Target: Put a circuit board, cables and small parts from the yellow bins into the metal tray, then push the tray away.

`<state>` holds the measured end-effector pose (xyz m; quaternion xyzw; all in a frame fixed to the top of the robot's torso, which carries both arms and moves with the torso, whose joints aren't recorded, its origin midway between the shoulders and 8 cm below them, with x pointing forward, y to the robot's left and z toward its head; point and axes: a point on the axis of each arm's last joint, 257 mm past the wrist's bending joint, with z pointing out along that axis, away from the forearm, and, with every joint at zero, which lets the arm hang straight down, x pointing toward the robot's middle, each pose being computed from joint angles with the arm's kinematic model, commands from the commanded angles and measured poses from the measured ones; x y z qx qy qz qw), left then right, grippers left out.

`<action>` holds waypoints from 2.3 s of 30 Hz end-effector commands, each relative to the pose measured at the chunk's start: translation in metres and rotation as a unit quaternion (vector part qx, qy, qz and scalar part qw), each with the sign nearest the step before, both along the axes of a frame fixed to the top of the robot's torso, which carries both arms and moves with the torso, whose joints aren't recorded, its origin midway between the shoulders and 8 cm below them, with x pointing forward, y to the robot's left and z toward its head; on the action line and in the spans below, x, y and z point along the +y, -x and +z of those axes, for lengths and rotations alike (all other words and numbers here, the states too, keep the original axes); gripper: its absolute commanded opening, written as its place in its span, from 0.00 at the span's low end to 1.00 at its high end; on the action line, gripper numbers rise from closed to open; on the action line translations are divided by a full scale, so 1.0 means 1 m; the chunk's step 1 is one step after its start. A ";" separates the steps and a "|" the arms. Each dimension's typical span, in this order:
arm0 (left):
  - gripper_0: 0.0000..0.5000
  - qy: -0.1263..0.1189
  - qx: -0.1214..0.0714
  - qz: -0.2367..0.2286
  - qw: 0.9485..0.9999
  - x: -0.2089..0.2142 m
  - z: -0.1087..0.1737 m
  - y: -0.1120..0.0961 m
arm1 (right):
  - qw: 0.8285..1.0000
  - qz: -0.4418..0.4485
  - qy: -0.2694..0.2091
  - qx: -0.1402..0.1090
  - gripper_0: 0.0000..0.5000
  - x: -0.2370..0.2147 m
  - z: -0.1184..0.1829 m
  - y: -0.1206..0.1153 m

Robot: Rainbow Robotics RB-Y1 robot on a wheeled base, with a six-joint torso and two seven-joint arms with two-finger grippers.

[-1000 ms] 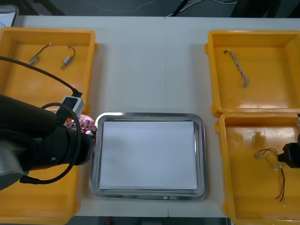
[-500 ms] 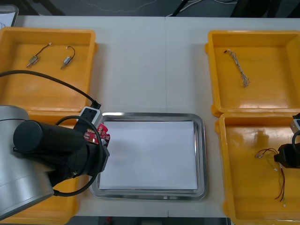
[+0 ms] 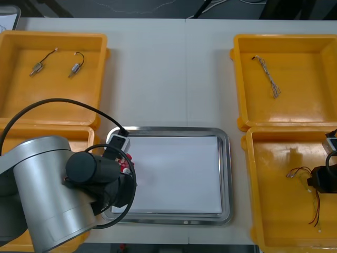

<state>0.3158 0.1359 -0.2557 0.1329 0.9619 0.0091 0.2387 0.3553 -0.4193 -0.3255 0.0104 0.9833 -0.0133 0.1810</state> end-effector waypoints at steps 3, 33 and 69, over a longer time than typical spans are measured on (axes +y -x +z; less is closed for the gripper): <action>0.00 0.012 0.003 0.008 1.000 -0.020 -0.004 0.001 | 0.999 0.024 0.027 0.016 1.00 -0.008 -0.007 0.012; 0.00 -0.003 0.027 -0.032 0.999 -0.049 -0.040 0.008 | 0.999 0.021 0.032 0.019 1.00 -0.002 -0.017 0.015; 0.00 -0.015 0.039 -0.046 0.998 -0.051 -0.064 0.010 | 1.000 0.030 0.005 0.003 0.00 0.020 -0.022 0.007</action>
